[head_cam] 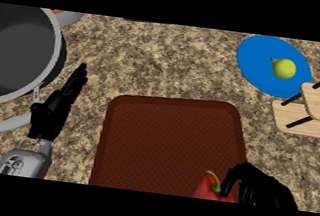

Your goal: Pick the bell pepper from the tray and place it in the tiered shelf

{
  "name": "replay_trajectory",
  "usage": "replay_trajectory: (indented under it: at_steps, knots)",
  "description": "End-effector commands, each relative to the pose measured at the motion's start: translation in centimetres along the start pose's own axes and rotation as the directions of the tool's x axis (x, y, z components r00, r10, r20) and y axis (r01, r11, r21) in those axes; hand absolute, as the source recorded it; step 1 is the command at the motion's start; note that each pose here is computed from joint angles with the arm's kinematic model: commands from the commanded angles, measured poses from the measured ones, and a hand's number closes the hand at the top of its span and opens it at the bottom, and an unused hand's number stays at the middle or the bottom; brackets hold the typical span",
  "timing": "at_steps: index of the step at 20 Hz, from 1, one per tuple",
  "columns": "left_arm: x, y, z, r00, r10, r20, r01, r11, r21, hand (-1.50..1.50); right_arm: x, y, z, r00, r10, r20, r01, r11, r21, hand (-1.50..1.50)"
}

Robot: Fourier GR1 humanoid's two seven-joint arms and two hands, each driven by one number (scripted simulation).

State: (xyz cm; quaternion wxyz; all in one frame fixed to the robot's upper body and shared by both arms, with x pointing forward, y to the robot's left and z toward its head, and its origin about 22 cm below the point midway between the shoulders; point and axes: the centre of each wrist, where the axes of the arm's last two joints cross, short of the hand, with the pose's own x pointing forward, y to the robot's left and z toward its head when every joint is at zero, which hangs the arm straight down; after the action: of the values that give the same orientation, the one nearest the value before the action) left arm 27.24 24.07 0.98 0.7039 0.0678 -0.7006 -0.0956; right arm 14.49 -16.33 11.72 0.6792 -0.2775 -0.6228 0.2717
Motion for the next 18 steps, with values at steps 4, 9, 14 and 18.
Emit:
replay_trajectory:
  at_steps: [4,9,14,18]
  knots:
    - [-0.4,0.4,0.5,1.000,0.007,-0.006,-0.007,1.000,-0.026,0.00,1.2,-7.9,5.6,0.990,-0.121,0.071,0.133,0.972,-0.192,1.50]
    - [-0.2,-1.6,0.1,1.000,0.008,-0.010,-0.008,1.000,-0.016,0.00,1.5,-10.2,5.7,0.999,-0.025,0.048,0.040,0.943,-0.329,1.50]
    - [0.1,0.2,-0.2,1.000,0.008,0.008,-0.008,1.000,-0.009,0.00,1.5,-12.3,4.1,0.999,-0.013,0.037,0.028,0.885,-0.465,1.50]
    - [0.7,-0.2,0.0,1.000,-0.005,0.030,0.006,0.999,-0.033,0.00,1.3,-14.7,2.5,0.999,0.036,-0.010,-0.035,0.831,-0.555,1.50]
